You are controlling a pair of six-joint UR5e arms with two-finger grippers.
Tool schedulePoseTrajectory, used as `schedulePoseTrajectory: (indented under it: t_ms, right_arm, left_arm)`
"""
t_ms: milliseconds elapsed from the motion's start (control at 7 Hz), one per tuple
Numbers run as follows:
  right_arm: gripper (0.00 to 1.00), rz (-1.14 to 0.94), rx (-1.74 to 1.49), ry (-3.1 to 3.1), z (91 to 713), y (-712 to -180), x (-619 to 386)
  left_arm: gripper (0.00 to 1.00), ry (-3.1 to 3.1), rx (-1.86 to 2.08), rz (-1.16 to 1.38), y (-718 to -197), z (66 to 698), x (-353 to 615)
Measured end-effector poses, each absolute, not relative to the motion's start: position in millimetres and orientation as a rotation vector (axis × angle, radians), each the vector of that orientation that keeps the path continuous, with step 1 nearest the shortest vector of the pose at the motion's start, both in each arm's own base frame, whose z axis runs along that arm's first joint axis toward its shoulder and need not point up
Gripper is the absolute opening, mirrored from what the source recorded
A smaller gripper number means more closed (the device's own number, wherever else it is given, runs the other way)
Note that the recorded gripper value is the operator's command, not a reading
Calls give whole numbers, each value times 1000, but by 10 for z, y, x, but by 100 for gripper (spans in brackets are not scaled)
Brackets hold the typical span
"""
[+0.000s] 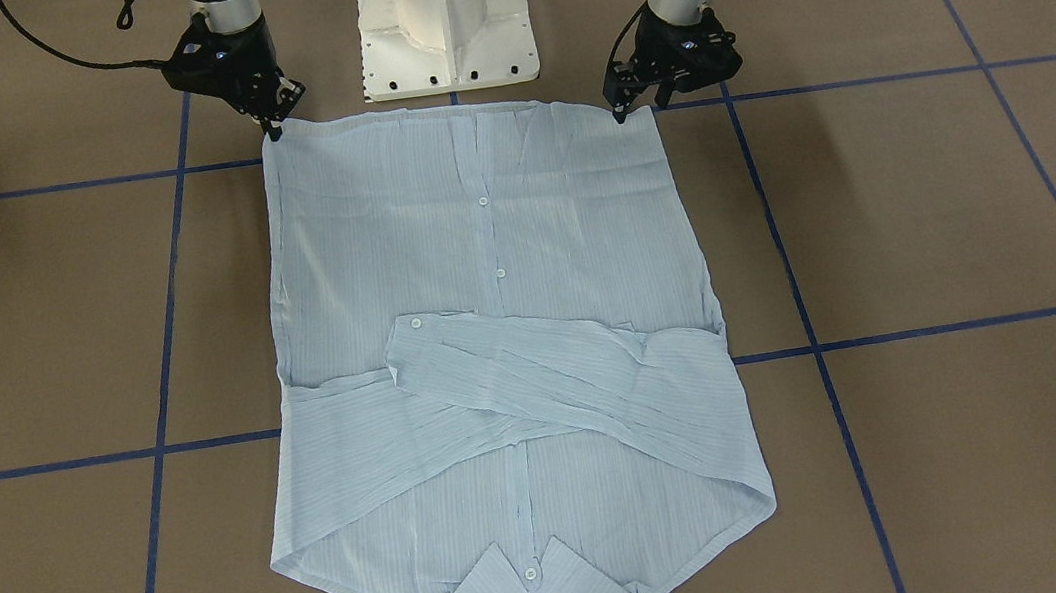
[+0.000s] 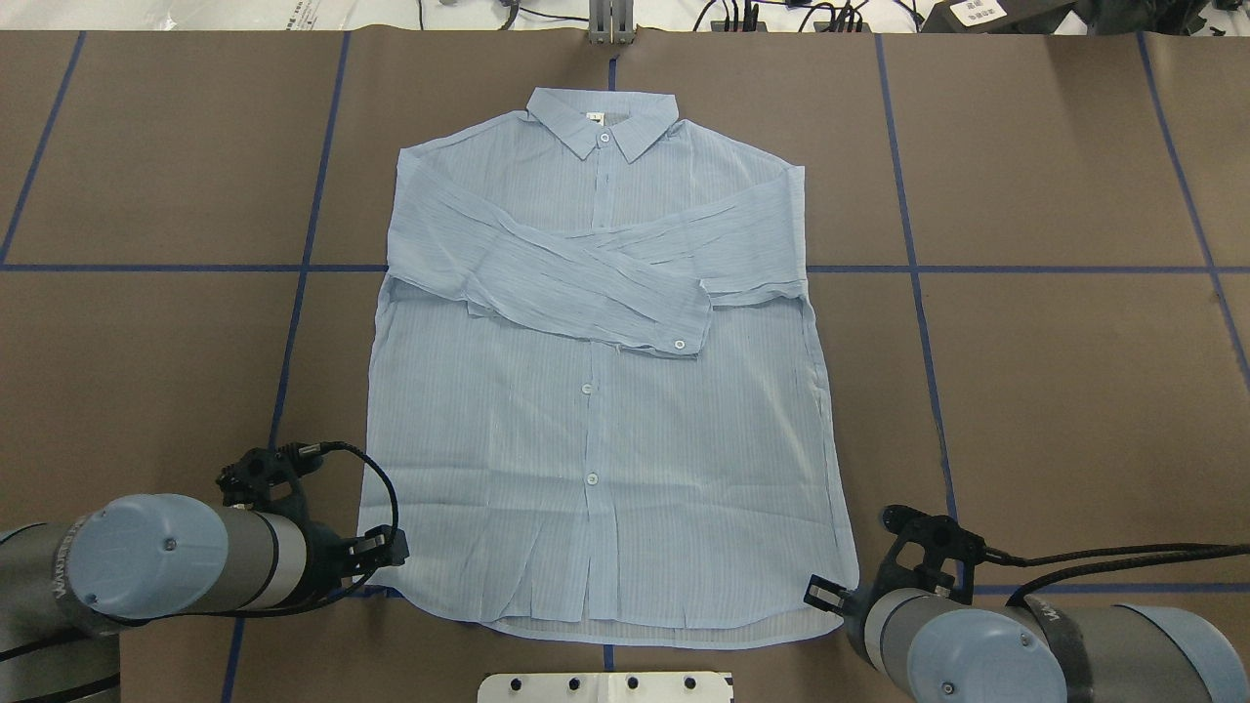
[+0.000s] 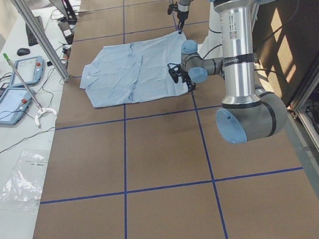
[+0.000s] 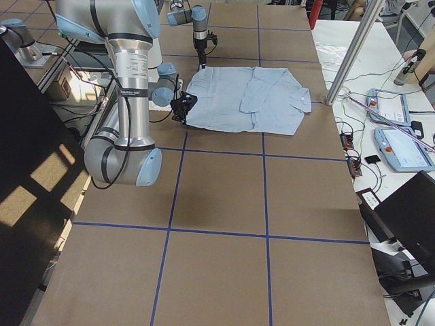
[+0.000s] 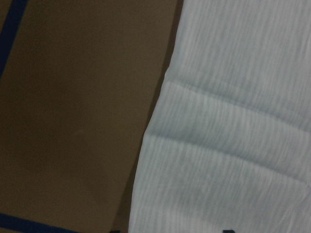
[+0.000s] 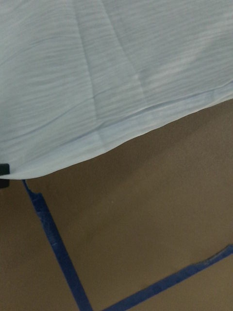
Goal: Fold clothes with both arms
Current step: 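Grasp both hem corners with the left and right grippers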
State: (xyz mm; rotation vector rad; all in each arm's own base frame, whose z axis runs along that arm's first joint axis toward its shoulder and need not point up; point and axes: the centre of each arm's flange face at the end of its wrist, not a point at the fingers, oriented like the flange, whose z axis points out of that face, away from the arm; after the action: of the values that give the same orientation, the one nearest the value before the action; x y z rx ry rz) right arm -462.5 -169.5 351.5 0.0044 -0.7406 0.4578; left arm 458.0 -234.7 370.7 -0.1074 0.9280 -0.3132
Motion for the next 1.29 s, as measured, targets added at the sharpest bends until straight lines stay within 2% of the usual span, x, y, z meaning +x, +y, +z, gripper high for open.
schedulePoseTrajectory:
  t_ms: [143,286,714,857,1286]
  right_arm:
    - [0,458,4,-741,3512,-1696,-4625]
    - [0,458,5,-741,3512,-1697,-4625]
    - [0,458,4,-745,3498,-1696,-4618]
    - [0,459,3,-748,3480,-1696,-4609]
    - [0,458,2,-760,3430,-1695,-4579]
  left_arm:
    - [70,920,-109,-312,-2332,3747,4582]
    - [60,916,-110,-312,-2328,3764,4584]
    - [3,913,-113,-311,-2318,3780,4595]
    - [0,913,-113,-311,-2318,3780,4597]
    - [0,928,-119,-309,-2311,3708,4561]
